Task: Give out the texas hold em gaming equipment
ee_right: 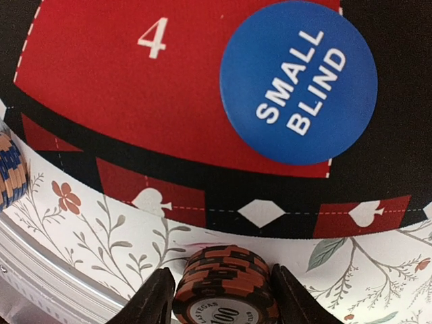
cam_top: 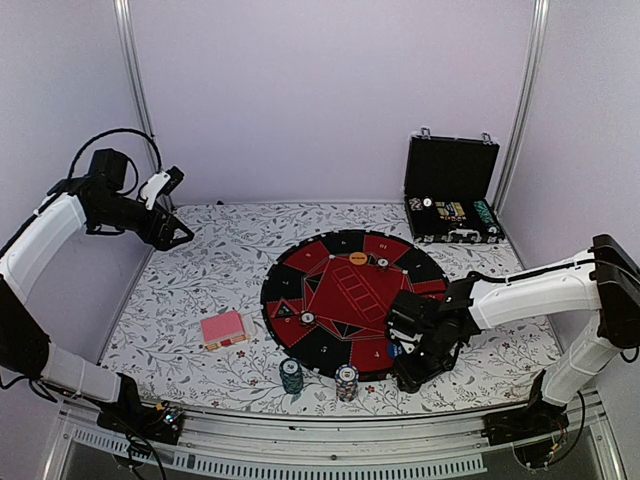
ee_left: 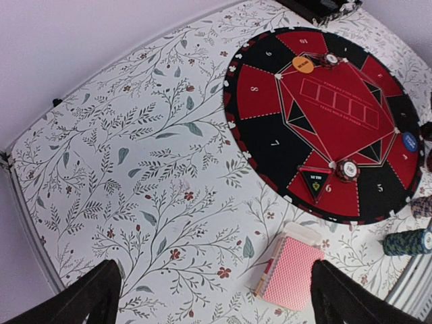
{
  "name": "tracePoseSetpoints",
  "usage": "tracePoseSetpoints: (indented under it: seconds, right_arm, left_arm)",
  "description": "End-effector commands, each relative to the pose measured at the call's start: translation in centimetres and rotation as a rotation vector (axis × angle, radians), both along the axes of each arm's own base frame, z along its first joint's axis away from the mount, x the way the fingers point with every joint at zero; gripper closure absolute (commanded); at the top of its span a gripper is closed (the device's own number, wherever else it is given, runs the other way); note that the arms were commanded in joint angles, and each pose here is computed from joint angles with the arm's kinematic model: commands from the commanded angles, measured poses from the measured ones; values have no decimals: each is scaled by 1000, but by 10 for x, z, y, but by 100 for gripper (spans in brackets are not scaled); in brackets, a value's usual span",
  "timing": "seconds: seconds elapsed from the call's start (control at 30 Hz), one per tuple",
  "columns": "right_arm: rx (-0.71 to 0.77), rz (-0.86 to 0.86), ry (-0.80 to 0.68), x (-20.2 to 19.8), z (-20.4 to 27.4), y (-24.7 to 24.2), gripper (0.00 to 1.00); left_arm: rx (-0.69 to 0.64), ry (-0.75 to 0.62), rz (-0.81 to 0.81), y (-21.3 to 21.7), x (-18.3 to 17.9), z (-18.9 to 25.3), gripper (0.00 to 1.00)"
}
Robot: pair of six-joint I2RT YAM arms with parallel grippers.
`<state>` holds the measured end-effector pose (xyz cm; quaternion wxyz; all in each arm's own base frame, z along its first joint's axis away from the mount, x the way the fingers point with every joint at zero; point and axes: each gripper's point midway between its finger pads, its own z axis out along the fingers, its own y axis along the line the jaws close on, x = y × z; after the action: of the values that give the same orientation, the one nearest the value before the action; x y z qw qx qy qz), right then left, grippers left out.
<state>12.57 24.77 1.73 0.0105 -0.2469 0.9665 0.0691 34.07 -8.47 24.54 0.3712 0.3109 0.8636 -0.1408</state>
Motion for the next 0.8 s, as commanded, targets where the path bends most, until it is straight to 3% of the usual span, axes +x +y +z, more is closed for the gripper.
tracePoseSetpoints:
  seconds: [0.0,0.4,0.5,0.77]
  right_arm:
    - [10,5,-22,3,5,7,49]
    - [11,0,-56,9,24,7,54]
    - [8,-2,-67,10,28,5,63]
    - [9,-11,-82,13,31,4,75]
  left_arm:
    - [-3,0,-15,-4,1,4,0]
    - [-4,0,-14,-4,1,4,0]
    - [-5,-1,-16,-5,2,4,0]
    - [0,-8,-13,-4,2,6,0]
